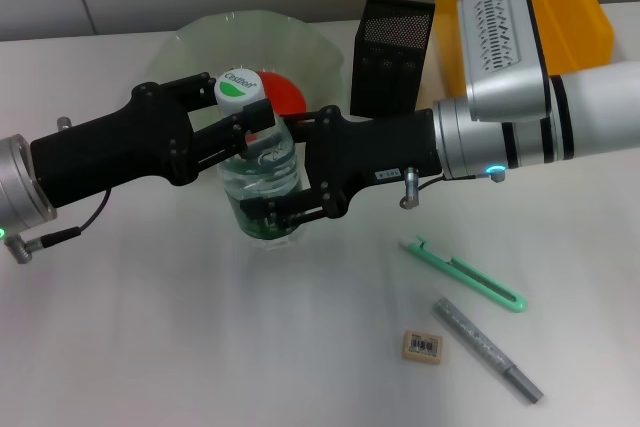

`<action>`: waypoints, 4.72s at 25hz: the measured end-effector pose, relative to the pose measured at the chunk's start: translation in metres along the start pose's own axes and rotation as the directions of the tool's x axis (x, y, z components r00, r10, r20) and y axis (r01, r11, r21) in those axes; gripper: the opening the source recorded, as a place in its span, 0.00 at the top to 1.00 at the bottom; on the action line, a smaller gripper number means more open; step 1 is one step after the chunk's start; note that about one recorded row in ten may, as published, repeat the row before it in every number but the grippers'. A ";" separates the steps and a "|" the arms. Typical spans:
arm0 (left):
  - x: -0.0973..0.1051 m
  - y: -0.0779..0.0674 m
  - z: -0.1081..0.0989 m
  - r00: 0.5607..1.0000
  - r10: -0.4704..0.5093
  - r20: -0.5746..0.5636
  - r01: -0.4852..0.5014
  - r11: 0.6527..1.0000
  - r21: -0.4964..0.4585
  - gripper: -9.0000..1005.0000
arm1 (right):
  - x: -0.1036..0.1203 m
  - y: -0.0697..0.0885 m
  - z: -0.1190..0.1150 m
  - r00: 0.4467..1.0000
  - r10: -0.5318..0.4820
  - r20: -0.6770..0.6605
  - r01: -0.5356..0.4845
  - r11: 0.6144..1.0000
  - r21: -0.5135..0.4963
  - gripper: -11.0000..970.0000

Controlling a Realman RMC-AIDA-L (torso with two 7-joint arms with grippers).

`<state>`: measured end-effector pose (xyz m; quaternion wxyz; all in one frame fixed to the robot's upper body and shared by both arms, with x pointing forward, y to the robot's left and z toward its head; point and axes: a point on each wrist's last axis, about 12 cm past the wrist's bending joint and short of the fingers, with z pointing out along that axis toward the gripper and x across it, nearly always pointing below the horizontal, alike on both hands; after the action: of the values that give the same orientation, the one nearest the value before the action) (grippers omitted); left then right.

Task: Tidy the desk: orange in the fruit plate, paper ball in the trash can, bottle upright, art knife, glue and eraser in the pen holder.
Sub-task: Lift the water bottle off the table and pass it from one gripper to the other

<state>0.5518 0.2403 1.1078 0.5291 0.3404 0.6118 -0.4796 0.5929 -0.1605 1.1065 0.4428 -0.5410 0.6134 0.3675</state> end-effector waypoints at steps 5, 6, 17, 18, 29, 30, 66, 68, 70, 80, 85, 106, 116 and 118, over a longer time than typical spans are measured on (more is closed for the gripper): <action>0.000 0.000 0.000 1.000 -0.002 0.000 0.002 1.000 -0.002 0.55 | -0.001 -0.001 -0.001 1.000 -0.006 0.001 0.006 1.000 0.002 0.21; 0.000 0.000 0.000 1.000 -0.002 0.000 0.002 1.000 -0.002 0.55 | -0.001 -0.001 -0.001 1.000 -0.006 0.001 0.006 1.000 0.002 0.21; -0.001 0.002 0.001 1.000 -0.002 -0.010 0.002 1.000 -0.002 0.55 | -0.001 -0.001 -0.006 1.000 -0.002 0.030 0.001 1.000 0.029 0.21; -0.001 0.002 0.001 1.000 -0.001 -0.010 0.001 1.000 -0.002 0.55 | -0.001 -0.002 -0.006 1.000 -0.003 0.030 0.002 1.000 0.030 0.21; -0.004 0.005 0.007 1.000 0.006 -0.019 -0.006 1.000 -0.006 0.55 | -0.003 -0.004 -0.006 1.000 -0.008 0.026 0.007 0.999 0.036 0.21; -0.005 0.006 0.007 1.000 0.008 -0.020 -0.008 1.000 -0.006 0.55 | -0.003 -0.004 -0.006 1.000 -0.010 0.026 0.009 0.999 0.036 0.21; -0.014 0.013 0.004 0.998 0.024 -0.063 -0.026 0.999 -0.033 0.55 | -0.009 -0.007 -0.007 0.999 -0.006 0.050 0.004 0.999 0.051 0.21; -0.015 0.013 0.003 0.997 0.023 -0.068 -0.025 0.999 -0.031 0.55 | -0.008 -0.007 -0.007 0.999 -0.006 0.050 0.004 0.999 0.051 0.21; -0.017 0.014 0.003 0.997 0.023 -0.074 -0.025 0.999 -0.028 0.55 | -0.008 -0.007 -0.007 0.999 -0.003 0.050 0.001 0.999 0.049 0.21; -0.020 0.014 0.002 0.997 0.021 -0.075 -0.022 1.000 -0.012 0.55 | -0.007 -0.006 -0.008 0.999 0.001 0.054 -0.004 0.998 0.056 0.21; -0.020 0.014 0.002 0.996 0.022 -0.082 -0.023 1.000 -0.012 0.55 | -0.007 -0.007 -0.008 0.998 0.001 0.063 -0.005 0.998 0.063 0.21; -0.017 0.016 0.000 0.994 0.025 -0.105 -0.028 0.999 -0.026 0.55 | -0.008 -0.007 -0.008 0.997 0.007 0.071 -0.011 0.998 0.061 0.21; -0.020 0.018 -0.003 0.993 0.029 -0.112 -0.033 0.999 -0.033 0.55 | -0.008 -0.006 -0.008 0.997 0.010 0.075 -0.015 0.998 0.062 0.21; -0.020 0.018 -0.003 0.993 0.029 -0.112 -0.033 0.999 -0.033 0.55 | -0.008 -0.007 -0.008 0.997 0.010 0.076 -0.015 0.998 0.063 0.21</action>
<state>0.5719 0.2507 1.1230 0.5073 0.3669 0.6433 -0.4407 0.5985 -0.1663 1.1173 0.4802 -0.5086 0.6110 0.3707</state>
